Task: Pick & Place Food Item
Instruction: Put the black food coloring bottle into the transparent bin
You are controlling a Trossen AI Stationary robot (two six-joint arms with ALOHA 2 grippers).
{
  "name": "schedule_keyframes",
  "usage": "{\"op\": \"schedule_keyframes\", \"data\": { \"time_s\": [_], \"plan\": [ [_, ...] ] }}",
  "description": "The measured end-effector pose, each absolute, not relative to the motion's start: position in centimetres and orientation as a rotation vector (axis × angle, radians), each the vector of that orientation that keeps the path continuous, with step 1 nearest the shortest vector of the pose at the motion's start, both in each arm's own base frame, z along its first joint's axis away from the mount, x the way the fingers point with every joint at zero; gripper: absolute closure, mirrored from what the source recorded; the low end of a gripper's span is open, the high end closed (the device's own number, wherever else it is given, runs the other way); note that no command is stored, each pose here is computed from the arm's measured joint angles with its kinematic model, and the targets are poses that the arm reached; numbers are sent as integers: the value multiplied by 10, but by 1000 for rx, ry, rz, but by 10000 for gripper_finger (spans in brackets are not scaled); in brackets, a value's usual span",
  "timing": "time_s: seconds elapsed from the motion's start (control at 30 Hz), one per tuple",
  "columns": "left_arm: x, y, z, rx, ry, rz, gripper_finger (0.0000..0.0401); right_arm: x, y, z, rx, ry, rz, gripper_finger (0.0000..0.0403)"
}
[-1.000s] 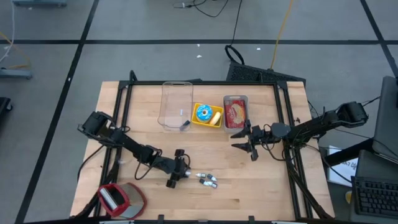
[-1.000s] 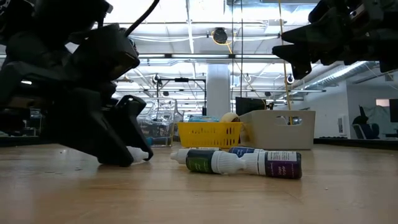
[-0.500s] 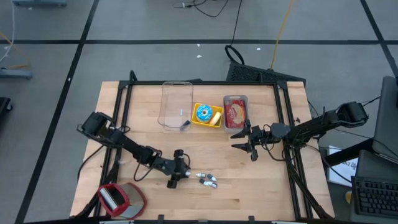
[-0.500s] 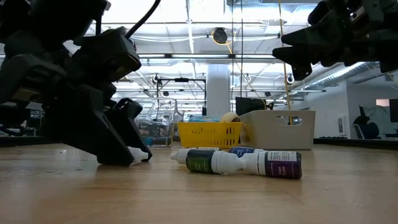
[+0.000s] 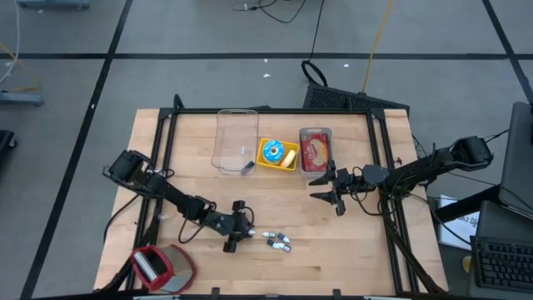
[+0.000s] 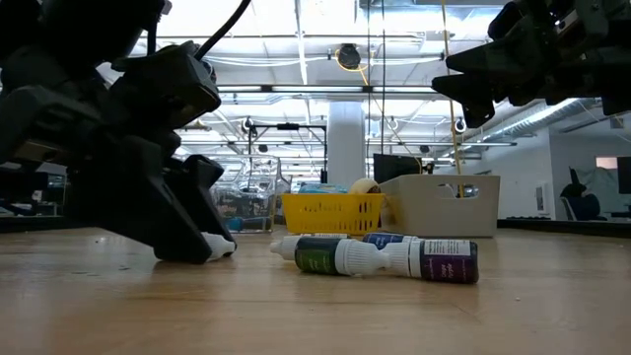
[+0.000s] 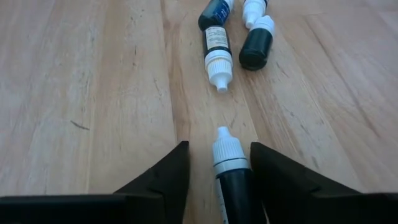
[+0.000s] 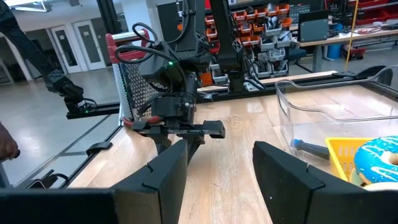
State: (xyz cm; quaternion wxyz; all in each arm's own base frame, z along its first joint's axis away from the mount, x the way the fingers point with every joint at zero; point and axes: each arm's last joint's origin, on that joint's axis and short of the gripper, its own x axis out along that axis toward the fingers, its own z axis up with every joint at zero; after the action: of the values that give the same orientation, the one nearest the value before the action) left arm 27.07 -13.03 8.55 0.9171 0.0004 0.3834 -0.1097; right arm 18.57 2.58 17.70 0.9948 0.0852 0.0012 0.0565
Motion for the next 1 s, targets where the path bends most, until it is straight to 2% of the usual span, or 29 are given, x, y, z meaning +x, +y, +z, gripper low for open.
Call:
{"op": "schedule_keyframes", "data": {
  "time_s": [0.33,0.53,0.87,1.0],
  "plan": [
    [272,-131,87,-12,768,-227,330,186,26,177,171,2,113,232],
    [271,-128,107,6,697,-230,323,186,26,177,171,1,113,232],
    [253,-104,191,86,504,-218,334,186,26,177,171,-1,114,232],
    [239,-85,208,151,488,-149,328,186,26,177,171,0,113,232]
  ]
}}
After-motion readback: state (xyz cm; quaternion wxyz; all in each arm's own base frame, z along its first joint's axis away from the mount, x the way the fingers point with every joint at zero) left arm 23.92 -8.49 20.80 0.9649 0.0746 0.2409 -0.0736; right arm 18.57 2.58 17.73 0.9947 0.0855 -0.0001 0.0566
